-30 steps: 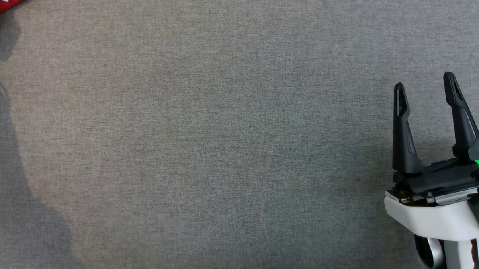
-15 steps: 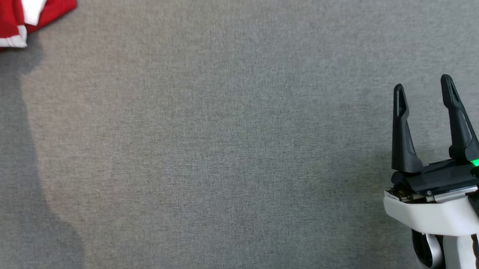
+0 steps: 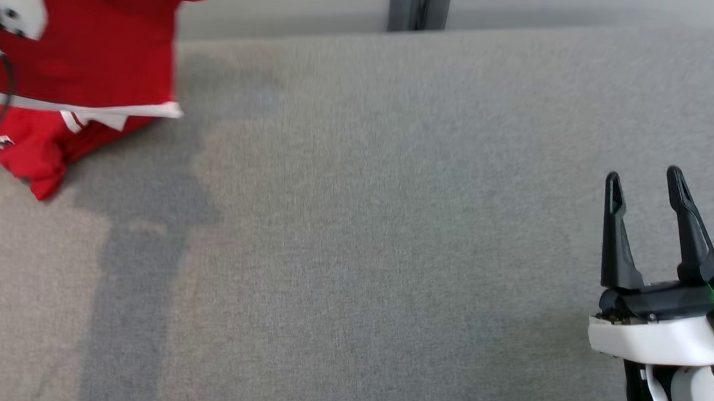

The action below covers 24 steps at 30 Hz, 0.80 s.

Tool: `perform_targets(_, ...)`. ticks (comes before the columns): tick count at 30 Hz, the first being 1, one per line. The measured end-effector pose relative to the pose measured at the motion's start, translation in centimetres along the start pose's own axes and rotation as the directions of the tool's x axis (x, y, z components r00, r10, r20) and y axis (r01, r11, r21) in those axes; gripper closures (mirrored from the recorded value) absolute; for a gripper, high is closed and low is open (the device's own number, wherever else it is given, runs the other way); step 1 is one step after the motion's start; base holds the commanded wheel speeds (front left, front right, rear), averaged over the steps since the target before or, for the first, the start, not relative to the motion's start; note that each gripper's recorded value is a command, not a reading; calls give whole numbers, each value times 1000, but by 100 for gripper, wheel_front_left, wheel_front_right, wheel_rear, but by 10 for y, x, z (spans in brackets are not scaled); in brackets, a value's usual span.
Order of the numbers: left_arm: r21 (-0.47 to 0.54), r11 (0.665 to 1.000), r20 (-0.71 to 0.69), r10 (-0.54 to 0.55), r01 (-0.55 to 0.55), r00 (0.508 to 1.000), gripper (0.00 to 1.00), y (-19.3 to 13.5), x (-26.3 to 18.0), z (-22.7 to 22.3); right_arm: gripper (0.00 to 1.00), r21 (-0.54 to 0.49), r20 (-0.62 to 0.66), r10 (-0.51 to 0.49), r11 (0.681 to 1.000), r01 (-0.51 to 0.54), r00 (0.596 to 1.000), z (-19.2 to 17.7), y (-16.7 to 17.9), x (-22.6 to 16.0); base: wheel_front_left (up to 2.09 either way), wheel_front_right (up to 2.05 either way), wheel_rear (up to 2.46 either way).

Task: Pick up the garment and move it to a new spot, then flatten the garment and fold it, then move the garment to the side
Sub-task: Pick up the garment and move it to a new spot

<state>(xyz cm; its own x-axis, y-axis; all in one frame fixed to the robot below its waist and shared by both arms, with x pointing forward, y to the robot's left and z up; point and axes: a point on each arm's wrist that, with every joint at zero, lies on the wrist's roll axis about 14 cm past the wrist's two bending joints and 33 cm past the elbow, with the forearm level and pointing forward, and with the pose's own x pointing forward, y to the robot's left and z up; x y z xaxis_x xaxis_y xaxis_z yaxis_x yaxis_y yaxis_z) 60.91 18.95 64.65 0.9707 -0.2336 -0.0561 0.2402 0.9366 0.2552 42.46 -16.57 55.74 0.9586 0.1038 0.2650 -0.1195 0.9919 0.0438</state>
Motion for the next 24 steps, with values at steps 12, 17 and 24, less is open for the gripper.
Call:
perform_targets(12, -65, 955, 197, -273, 291, 942, 100, -152, -41, 79, 0, -19, 84, -100, 995, 102, 992, 50, -27, -52, 0, 0, 0)
perform_targets(17, -174, 900, 229, -358, 400, 905, 100, -230, -52, 68, 0, -20, 83, -129, 991, 131, 988, 53, -34, -65, 0, 0, 0)
perform_targets(24, -343, 858, 174, -341, 381, 924, 100, -272, -50, 8, 0, -13, 54, -148, 989, 149, 987, 44, -39, -68, 0, 0, 0)
